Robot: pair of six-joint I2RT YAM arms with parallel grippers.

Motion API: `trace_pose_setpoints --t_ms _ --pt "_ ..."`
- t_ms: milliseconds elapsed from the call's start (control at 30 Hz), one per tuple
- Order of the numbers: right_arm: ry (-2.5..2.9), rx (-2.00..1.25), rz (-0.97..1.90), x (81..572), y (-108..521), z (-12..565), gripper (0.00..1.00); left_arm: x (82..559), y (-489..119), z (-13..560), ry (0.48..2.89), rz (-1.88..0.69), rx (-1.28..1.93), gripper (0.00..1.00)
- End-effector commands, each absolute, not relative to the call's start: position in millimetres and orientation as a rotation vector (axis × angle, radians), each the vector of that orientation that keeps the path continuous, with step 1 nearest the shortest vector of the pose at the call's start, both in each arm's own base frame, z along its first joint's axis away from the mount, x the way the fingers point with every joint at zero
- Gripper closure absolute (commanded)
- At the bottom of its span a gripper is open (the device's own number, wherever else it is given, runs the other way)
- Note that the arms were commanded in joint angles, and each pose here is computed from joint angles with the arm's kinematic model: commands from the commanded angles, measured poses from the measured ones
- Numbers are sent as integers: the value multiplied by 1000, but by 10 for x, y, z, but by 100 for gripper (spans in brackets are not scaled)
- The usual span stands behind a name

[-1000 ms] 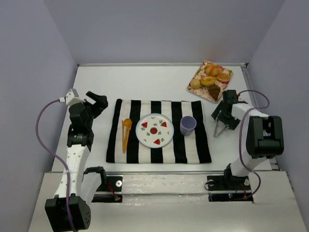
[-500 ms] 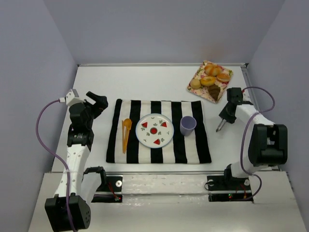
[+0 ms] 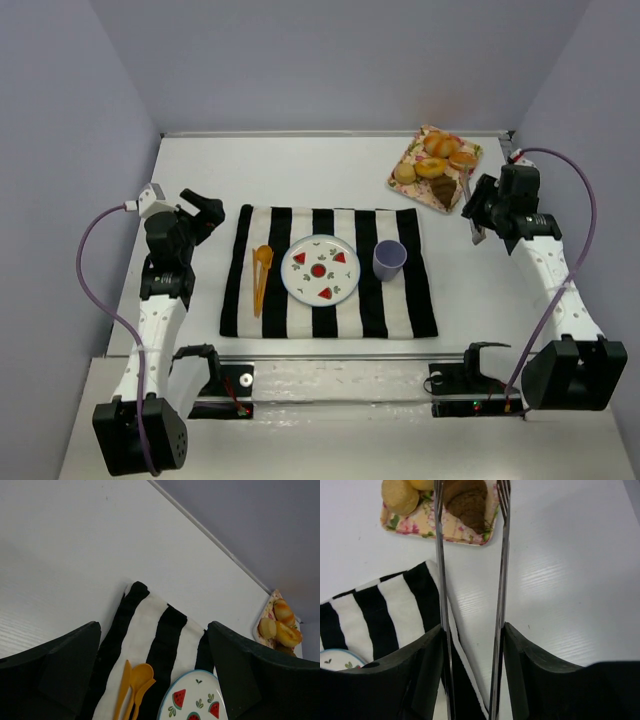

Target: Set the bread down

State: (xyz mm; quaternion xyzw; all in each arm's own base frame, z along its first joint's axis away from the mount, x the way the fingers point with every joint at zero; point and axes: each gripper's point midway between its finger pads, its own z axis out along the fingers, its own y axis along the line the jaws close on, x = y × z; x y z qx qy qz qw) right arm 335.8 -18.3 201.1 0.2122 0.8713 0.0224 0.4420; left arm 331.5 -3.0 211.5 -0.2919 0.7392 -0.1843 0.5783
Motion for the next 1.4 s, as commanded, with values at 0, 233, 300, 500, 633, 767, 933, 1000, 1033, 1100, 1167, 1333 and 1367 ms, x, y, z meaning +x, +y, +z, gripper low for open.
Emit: trace_pose_setpoints --t_ms 0,233,300,500,633,767,933,1000,1033,1100,1167,1333,1367 --pt "2167 304 164 3568 25 2282 43 3358 -66 2281 1687 -455 -640 1" --pt "2302 285 106 3854 -42 2062 27 3359 -31 2277 1687 -432 -647 1" --pt "2315 279 98 3899 -53 2033 25 3364 -23 2275 1687 -428 -650 1" --pt "2382 253 69 3993 -83 1832 26 3387 -18 2256 1696 -423 -653 1" --pt "2414 209 66 4049 -78 1734 33 3400 -9 2250 1697 -419 -657 1" --pt "2431 136 73 4115 -59 1658 33 3410 -5 2232 1703 -415 -659 1" --pt "2473 157 34 4182 -117 1491 33 3419 4 2232 1703 -409 -661 1" --pt "2491 156 35 4200 -116 1417 35 3419 4 2219 1705 -407 -663 1" --pt "2495 161 32 4225 -121 1391 40 3425 13 2220 1704 -405 -665 1" --pt "2490 170 31 4248 -125 1391 48 3432 13 2213 1707 -405 -668 1" --pt "2473 181 33 4263 -124 1441 60 3438 5 2206 1711 -407 -667 1" --pt "2390 203 60 4219 -95 1756 68 3443 3 2204 1713 -410 -665 1" --pt "2367 233 65 4203 -95 1833 68 3443 -3 2204 1714 -411 -664 1"
